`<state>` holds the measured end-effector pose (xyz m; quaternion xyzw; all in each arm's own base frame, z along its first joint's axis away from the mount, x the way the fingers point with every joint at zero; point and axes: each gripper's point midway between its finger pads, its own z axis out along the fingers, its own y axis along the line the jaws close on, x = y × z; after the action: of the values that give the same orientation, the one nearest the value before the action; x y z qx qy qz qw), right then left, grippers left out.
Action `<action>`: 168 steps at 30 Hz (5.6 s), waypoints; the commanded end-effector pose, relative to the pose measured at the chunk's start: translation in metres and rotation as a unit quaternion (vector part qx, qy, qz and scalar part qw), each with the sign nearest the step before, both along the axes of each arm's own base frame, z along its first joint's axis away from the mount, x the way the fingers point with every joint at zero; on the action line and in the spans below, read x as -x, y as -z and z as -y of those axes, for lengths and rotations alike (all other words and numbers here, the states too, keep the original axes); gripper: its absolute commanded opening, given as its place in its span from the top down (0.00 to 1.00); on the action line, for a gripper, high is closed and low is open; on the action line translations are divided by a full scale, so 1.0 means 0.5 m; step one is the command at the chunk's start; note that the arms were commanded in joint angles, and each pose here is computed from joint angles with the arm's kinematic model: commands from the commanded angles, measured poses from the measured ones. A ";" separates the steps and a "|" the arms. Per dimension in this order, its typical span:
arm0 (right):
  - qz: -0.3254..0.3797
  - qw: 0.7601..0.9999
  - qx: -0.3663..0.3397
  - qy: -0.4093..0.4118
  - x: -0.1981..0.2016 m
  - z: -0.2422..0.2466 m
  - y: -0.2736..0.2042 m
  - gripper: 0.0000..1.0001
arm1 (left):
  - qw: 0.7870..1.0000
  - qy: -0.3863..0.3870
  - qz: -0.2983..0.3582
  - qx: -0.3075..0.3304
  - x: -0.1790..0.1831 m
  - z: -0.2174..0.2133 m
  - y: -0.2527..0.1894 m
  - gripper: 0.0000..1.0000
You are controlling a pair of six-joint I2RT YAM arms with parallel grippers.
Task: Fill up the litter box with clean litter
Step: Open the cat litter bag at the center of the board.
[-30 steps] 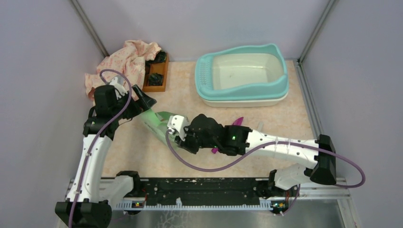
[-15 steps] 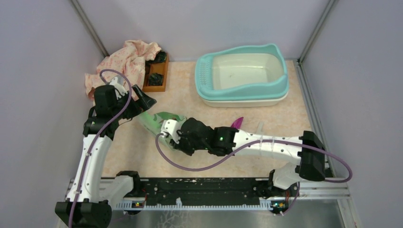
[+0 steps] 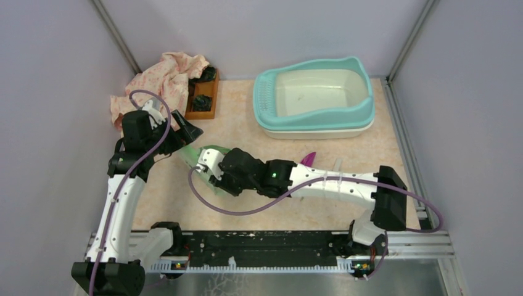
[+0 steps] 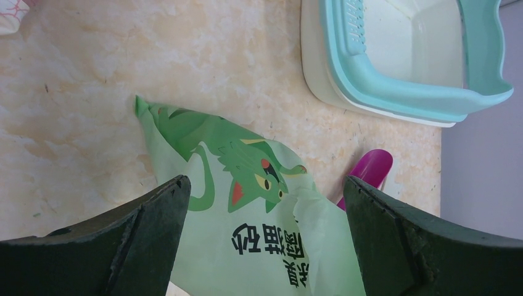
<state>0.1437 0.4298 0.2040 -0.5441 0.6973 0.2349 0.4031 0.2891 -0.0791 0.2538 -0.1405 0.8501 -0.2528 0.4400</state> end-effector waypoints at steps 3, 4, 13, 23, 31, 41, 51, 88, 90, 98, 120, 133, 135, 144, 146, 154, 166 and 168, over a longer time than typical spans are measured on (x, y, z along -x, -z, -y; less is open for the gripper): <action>0.024 0.999 -0.022 0.017 -0.030 -0.006 -0.051 0.70 | 1.000 -0.002 0.024 -0.010 -0.001 -0.008 -0.030 0.01; 0.024 0.999 -0.026 0.019 -0.032 -0.001 -0.057 0.70 | 1.000 -0.002 0.024 -0.010 0.000 -0.008 -0.030 0.01; 0.004 0.997 -0.071 0.021 -0.037 0.038 -0.102 0.69 | 1.000 0.000 0.022 -0.008 0.000 -0.006 -0.026 0.01; -0.008 0.998 -0.068 0.012 -0.031 0.037 -0.089 0.68 | 1.000 0.000 0.024 -0.008 0.002 -0.006 -0.032 0.01; -0.017 0.998 -0.063 0.000 -0.019 0.035 -0.079 0.68 | 1.000 0.000 0.025 -0.007 0.001 -0.005 -0.033 0.01; 0.008 0.999 -0.021 0.024 -0.011 0.029 -0.035 0.68 | 1.000 -0.003 0.027 -0.013 -0.004 -0.009 -0.040 0.01; 0.047 0.997 0.011 0.062 -0.022 -0.003 -0.009 0.66 | 0.999 -0.006 0.029 -0.017 -0.010 -0.016 -0.046 0.01; -0.085 0.991 -0.013 0.099 -0.152 0.028 0.070 0.40 | 0.991 -0.011 0.019 0.136 -0.076 -0.079 0.002 0.01; -0.083 0.991 -0.014 0.099 -0.154 0.031 0.066 0.40 | 0.984 0.029 0.018 0.173 -0.076 -0.051 0.000 0.01; -0.075 0.991 -0.011 0.113 -0.163 0.042 0.087 0.40 | 0.967 0.075 -0.034 0.243 -0.058 0.017 0.042 0.01; -0.076 0.990 -0.004 0.117 -0.148 0.076 0.117 0.40 | 0.937 0.037 -0.164 0.305 -0.084 0.027 0.102 0.02; -0.092 0.987 0.018 0.128 -0.129 0.110 0.171 0.40 | 0.963 0.015 -0.131 0.236 -0.107 0.015 0.132 0.02; -0.090 0.987 0.022 0.128 -0.129 0.112 0.174 0.40 | 0.967 0.014 -0.137 0.214 -0.107 0.032 0.144 0.02; -0.102 0.980 0.043 0.167 -0.152 0.147 0.223 0.39 | 0.970 0.028 -0.184 0.156 -0.059 0.131 0.227 0.02; -0.109 0.976 0.042 0.182 -0.162 0.162 0.231 0.39 | 0.971 0.025 -0.188 0.148 -0.057 0.132 0.241 0.02; -0.096 0.976 0.011 0.197 -0.197 0.164 0.149 0.39 | 0.969 0.019 -0.218 0.114 -0.064 0.134 0.302 0.15; -0.105 0.951 -0.070 0.281 -0.151 0.272 -0.072 0.38 | 0.978 0.019 -0.187 0.092 -0.081 0.123 0.252 0.12; -0.122 0.937 -0.060 0.321 -0.142 0.305 -0.046 0.37 | 0.978 0.020 -0.184 0.091 -0.084 0.123 0.249 0.09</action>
<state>0.2199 0.3126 0.2269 -0.3133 0.8255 0.2254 0.4119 0.3339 -0.1432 0.1309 -0.2211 0.8817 -0.3289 0.2560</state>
